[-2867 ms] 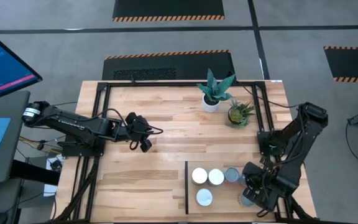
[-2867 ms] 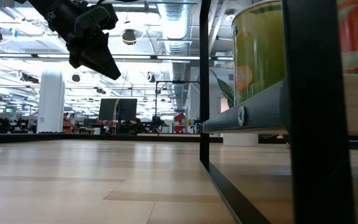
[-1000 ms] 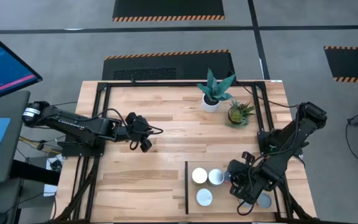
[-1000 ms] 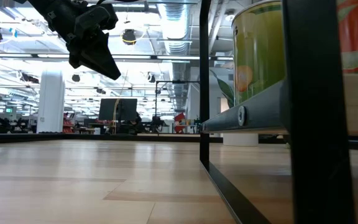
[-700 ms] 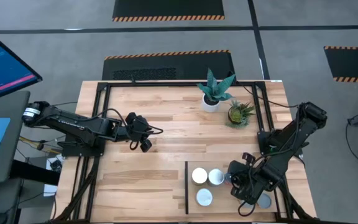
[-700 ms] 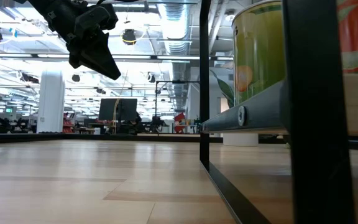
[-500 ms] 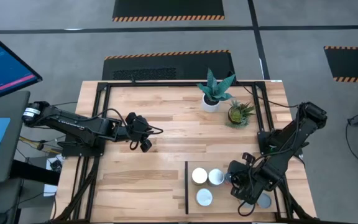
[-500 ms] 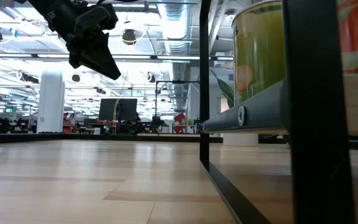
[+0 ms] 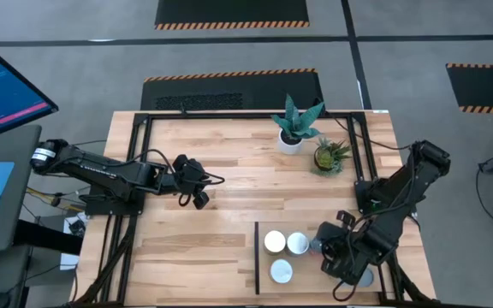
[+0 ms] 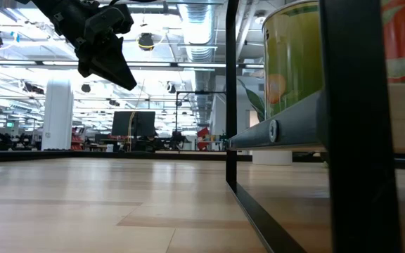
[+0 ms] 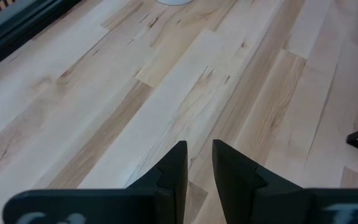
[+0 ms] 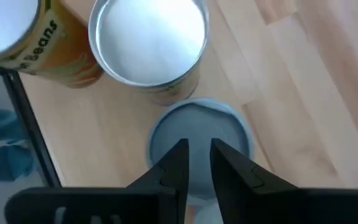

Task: Pick and place cans onto a shelf
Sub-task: Adjust the cans on the shelf

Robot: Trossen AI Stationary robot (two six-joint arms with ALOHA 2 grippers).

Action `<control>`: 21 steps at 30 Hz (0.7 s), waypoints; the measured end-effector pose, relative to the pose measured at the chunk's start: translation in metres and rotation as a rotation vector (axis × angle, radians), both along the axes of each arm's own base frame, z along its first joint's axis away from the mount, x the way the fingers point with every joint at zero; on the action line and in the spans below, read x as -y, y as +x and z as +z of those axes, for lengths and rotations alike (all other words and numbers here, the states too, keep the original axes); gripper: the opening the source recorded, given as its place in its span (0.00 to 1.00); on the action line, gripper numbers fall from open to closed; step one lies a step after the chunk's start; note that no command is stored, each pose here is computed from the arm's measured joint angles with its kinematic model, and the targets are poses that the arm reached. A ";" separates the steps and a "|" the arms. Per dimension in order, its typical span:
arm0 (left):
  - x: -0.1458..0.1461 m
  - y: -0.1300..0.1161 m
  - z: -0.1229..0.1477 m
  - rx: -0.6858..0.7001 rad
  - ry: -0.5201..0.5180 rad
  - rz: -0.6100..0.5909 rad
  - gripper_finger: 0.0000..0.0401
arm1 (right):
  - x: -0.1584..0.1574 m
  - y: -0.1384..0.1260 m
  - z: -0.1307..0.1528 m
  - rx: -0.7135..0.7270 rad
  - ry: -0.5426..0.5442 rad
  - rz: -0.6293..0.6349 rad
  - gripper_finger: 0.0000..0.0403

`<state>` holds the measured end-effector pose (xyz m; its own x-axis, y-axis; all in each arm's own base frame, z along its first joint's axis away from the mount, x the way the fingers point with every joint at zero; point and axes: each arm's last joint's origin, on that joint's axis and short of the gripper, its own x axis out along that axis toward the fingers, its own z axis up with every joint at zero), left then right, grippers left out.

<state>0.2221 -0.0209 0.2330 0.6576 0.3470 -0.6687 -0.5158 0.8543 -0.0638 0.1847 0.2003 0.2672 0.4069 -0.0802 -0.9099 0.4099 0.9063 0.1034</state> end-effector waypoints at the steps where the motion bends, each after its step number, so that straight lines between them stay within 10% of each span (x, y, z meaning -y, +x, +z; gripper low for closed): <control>1: 0.000 0.000 0.000 0.001 -0.001 0.000 0.15 | 0.000 0.000 0.002 0.009 -0.003 -0.007 0.23; 21: 0.004 0.006 0.022 0.125 -0.179 0.013 0.15 | 0.042 0.033 0.176 0.471 0.005 0.073 0.23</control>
